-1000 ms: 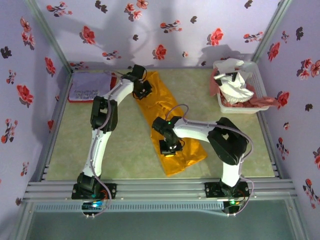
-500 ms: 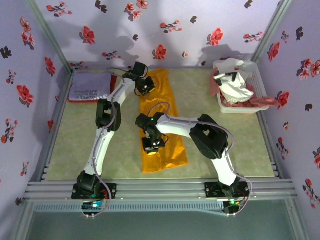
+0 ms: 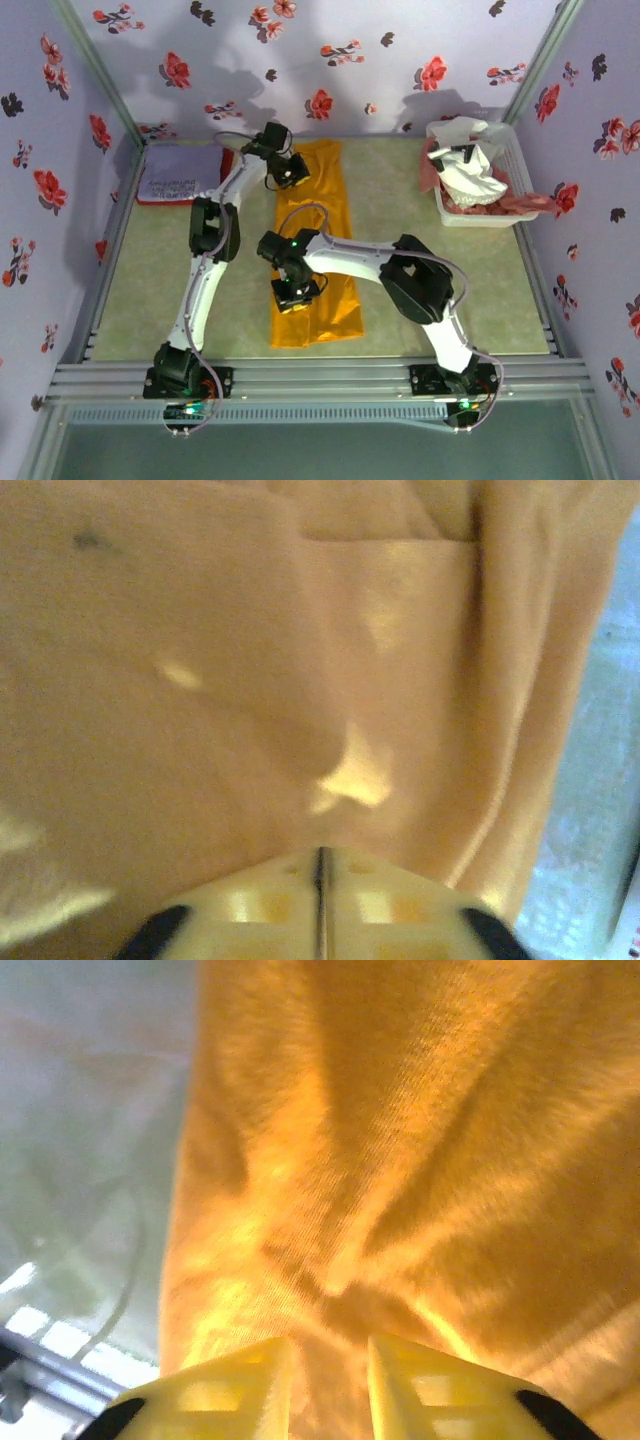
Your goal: Fold and stack the t-shirts
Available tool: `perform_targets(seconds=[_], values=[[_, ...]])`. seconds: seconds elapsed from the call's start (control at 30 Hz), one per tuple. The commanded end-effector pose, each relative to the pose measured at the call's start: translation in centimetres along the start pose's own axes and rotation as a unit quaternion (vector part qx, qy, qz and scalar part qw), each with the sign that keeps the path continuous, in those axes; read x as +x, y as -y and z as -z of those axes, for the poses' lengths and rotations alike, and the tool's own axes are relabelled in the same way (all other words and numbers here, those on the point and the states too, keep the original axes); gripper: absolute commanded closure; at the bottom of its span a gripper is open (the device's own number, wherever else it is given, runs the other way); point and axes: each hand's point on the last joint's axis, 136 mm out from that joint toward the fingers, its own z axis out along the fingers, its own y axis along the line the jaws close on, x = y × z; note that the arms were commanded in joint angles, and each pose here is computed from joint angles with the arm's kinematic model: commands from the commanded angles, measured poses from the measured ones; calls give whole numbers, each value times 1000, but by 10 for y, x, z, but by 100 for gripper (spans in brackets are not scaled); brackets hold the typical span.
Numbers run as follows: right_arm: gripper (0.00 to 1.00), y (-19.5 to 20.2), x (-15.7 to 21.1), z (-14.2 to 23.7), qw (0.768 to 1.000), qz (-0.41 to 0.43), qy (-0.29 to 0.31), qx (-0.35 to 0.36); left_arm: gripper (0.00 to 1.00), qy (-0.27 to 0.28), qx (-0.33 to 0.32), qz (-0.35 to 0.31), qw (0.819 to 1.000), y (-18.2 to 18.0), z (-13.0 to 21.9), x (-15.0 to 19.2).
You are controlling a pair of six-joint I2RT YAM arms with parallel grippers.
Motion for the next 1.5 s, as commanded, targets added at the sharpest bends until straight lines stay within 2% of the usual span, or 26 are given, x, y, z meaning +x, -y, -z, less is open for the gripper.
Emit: perform_targets(seconds=[0.0,0.1,0.2,0.3,0.4,0.57,0.67,0.77,0.87,1.17,1.47], values=[[68,5,5,50,998,-2,55,8,73,49,29,-67,996,59,93,-15],[63,24,16,72,997,-20,79,14,67,68,23,-86,994,69,132,-8],[59,57,31,82,994,-49,90,23,64,63,3,-84,994,63,162,13],[57,91,50,74,993,-73,88,29,64,27,-37,-71,996,39,179,58],[56,115,74,65,993,-86,75,43,64,-11,-64,-66,996,11,185,117],[55,135,100,51,990,-113,70,38,61,-62,-117,-68,989,-45,192,214],[55,141,109,38,989,-128,60,33,61,-78,-120,-38,989,-81,191,256],[55,137,110,28,989,-136,62,6,60,-77,-115,-15,990,-102,198,287],[56,131,108,22,988,-140,62,-19,60,-78,-109,-1,991,-114,207,312],[60,138,108,16,988,-139,64,-8,58,-99,-107,18,989,-143,220,376],[68,138,107,13,988,-140,62,-10,59,-114,-109,17,987,-155,209,407]])
